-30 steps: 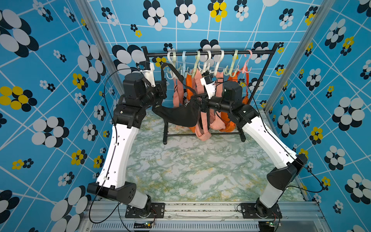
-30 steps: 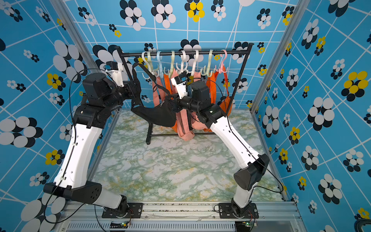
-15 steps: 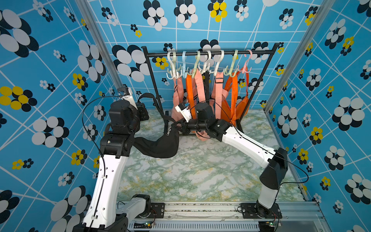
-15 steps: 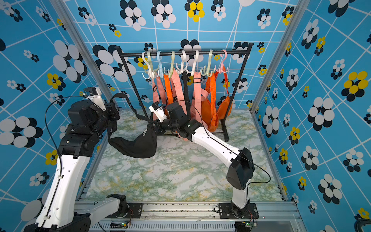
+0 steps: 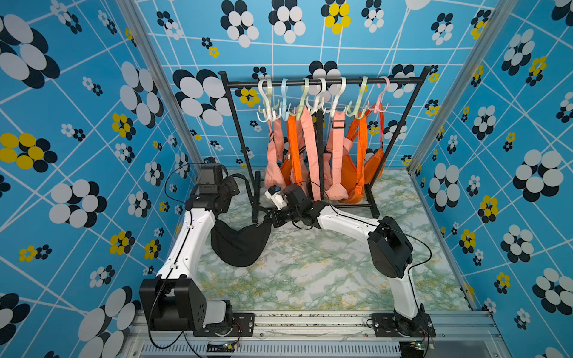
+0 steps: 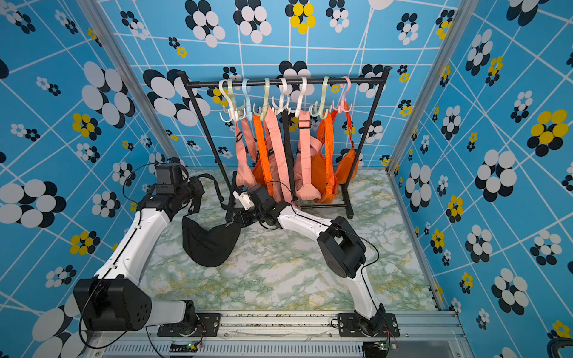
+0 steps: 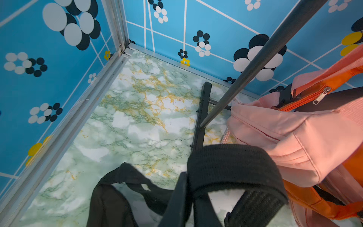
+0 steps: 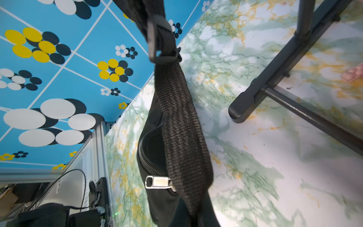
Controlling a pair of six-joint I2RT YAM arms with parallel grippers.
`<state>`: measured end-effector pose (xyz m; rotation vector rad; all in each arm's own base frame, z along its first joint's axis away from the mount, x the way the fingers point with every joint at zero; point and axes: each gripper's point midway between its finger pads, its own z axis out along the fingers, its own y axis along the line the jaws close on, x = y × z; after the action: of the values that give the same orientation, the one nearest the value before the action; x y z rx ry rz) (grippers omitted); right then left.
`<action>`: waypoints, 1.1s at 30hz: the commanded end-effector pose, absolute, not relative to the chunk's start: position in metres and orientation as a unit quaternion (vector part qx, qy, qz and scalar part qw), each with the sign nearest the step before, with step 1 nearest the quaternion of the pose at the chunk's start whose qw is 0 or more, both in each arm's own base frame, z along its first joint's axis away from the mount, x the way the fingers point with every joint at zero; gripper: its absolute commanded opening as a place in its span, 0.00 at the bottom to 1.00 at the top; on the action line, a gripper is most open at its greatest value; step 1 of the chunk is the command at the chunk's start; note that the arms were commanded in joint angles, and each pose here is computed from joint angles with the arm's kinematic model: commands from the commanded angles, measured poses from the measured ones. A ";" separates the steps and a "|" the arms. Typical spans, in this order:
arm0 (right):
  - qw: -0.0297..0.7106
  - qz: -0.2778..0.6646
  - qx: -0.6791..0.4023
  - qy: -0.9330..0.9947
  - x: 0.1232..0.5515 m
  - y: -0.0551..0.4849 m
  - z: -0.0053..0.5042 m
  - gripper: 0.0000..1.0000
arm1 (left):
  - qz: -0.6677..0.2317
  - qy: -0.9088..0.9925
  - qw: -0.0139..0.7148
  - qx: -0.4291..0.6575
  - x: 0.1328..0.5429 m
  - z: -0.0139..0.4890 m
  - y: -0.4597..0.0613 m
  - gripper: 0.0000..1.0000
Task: Take the bag off the hook
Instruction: Place the bag at the center of the board, then adjust the bag at the center of the board.
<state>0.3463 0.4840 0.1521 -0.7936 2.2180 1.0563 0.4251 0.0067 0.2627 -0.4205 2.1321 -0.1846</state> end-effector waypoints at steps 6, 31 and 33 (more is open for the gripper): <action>0.321 0.331 -0.199 0.865 0.386 0.470 0.126 0.00 | -0.108 0.872 0.440 -0.184 0.421 0.252 -0.001 0.99; 0.363 0.172 -0.238 0.884 0.377 0.358 0.102 0.70 | -0.082 0.935 0.126 -0.321 0.271 0.081 -0.010 1.00; 0.383 0.159 -0.210 0.886 0.388 0.334 0.118 0.70 | -0.082 0.934 0.115 -0.329 0.267 0.073 -0.011 0.99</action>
<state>0.3643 0.3655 0.0794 -0.6375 2.3361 0.4819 0.2792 -0.0075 0.0853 -0.8830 2.6949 -0.2202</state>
